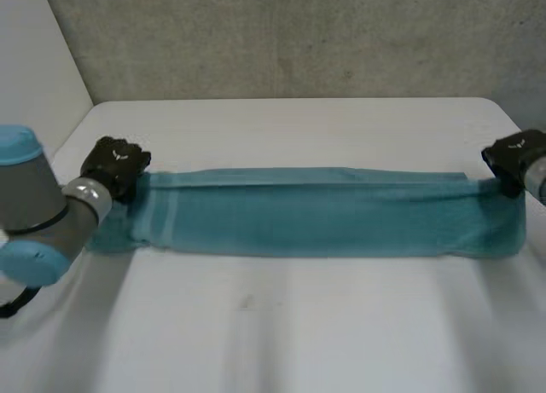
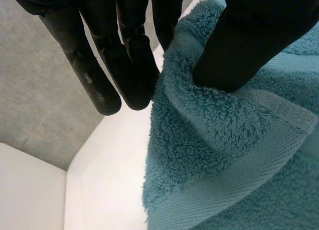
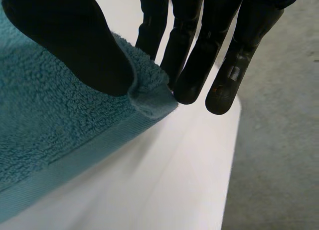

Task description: Fold the laundry

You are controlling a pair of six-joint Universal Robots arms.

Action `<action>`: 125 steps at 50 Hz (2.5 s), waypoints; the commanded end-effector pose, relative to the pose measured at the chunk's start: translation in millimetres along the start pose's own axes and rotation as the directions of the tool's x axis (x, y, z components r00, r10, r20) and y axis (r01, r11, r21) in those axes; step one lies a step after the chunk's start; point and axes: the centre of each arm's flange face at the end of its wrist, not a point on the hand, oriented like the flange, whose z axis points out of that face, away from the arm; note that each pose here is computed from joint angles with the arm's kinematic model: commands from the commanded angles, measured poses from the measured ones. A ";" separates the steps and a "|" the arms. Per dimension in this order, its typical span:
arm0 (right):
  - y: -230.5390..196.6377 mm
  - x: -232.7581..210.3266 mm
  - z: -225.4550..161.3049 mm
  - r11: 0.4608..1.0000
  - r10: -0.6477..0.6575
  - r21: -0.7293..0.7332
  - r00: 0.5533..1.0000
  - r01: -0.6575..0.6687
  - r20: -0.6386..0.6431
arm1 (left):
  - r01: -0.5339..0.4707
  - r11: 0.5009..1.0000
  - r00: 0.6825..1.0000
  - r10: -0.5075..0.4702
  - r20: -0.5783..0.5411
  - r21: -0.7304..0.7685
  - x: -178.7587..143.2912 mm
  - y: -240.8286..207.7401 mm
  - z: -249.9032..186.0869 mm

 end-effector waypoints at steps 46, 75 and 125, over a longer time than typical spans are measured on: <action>-12.4 2.0 -76.1 0.959 0.279 0.021 0.958 -0.281 0.072 | 0.316 0.944 0.949 -0.312 -0.050 0.098 18.6 -36.5 -85.8; 74.0 -26.9 0.5 0.967 0.243 0.050 0.966 -0.248 0.087 | 0.442 0.896 0.896 -0.438 -0.076 0.035 33.1 -17.8 -85.8; -178.1 -266.2 -101.5 0.666 -0.276 0.742 0.951 0.082 0.142 | 0.445 0.895 0.895 -0.443 -0.052 0.033 27.1 -15.2 -87.2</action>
